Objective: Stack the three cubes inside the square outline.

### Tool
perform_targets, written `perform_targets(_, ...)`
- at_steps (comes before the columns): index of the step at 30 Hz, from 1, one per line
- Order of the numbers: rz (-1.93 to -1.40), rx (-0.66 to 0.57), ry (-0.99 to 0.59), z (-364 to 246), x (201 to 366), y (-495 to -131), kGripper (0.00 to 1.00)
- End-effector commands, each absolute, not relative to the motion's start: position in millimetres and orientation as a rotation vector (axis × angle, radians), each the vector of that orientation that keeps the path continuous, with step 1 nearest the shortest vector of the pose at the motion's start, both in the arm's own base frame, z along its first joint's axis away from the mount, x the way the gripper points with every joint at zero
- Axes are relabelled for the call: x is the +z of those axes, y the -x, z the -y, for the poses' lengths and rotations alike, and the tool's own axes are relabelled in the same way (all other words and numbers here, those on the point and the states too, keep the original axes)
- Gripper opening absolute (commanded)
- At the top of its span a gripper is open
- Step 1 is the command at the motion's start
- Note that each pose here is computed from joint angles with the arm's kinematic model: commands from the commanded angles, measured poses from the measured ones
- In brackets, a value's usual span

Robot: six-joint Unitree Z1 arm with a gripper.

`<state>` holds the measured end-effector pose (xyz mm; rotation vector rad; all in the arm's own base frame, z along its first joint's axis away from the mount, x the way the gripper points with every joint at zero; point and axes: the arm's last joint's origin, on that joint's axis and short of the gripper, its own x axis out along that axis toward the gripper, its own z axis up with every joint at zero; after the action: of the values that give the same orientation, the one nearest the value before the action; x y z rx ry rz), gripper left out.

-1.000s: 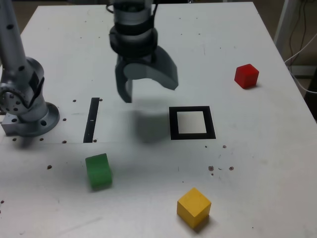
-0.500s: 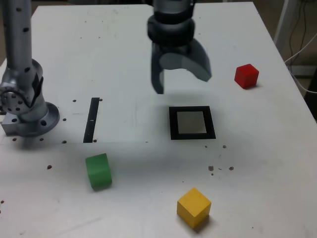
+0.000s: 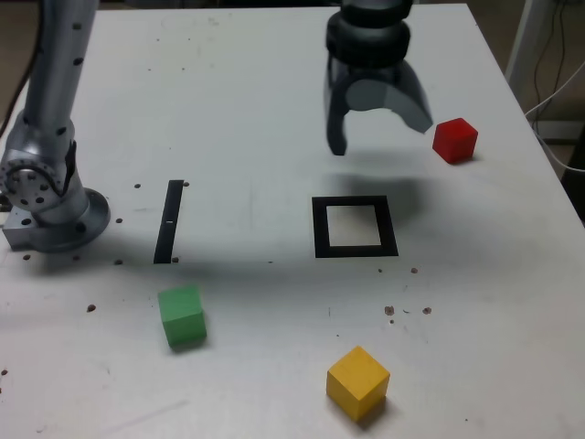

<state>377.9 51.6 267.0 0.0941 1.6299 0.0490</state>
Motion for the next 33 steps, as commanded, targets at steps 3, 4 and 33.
perform_targets(3, -1.631, 0.047, -0.096, -54.8, 266.1, -395.3, 0.99)
perform_targets(4, -1.629, 0.047, -0.095, -55.3, 265.6, -399.1, 0.99)
perform_targets(33, -1.598, 0.104, -0.005, -77.8, 228.4, -474.8, 0.99)
